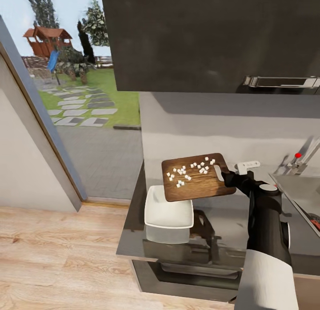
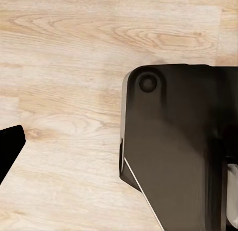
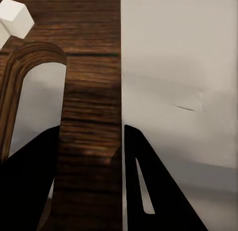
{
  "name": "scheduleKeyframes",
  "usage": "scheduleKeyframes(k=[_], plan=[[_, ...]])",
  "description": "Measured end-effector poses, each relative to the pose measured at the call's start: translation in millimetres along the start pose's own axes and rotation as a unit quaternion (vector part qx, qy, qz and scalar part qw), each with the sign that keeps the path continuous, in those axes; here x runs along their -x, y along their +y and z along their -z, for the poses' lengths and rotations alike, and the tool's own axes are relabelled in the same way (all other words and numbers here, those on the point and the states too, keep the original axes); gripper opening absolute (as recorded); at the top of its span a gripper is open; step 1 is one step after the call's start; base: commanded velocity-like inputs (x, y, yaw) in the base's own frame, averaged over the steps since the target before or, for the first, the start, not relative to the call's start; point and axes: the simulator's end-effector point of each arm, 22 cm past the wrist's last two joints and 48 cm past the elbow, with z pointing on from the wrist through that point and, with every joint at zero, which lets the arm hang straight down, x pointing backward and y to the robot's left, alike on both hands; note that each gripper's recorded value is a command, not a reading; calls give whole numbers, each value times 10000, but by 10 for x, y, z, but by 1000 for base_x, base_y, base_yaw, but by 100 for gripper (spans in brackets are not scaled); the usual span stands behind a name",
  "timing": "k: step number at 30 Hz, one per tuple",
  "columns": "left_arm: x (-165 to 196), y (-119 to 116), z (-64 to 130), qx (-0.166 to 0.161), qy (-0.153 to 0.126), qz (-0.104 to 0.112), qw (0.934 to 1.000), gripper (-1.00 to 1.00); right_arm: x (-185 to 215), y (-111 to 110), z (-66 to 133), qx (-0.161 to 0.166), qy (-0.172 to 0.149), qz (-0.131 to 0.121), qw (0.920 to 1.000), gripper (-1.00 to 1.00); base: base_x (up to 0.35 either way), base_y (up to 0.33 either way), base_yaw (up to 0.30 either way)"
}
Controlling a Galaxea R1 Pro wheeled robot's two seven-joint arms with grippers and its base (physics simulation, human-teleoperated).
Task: In the kitchen, take the Vidalia onion out of the sink, dice it on the chopping board with the paring knife, put the diced onion into the bowl on the countertop, then place both the paring knife and the chopping board into the sink.
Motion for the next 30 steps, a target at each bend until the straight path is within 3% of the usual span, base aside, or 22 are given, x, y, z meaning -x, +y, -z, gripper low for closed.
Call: scheduleKeyframes(k=[7,22,30], plan=[[0,1,0,1,0,1,10000,100,93,84,4,202,-209,-260,9992,-100,0,0,0],[0,0,0,0,0,0,10000,100,270,76,20,191,-629,10,9978,-100,0,0,0],[0,0,0,0,0,0,10000,100,299,69,25,180,-702,63,9974,-100,0,0,0]])
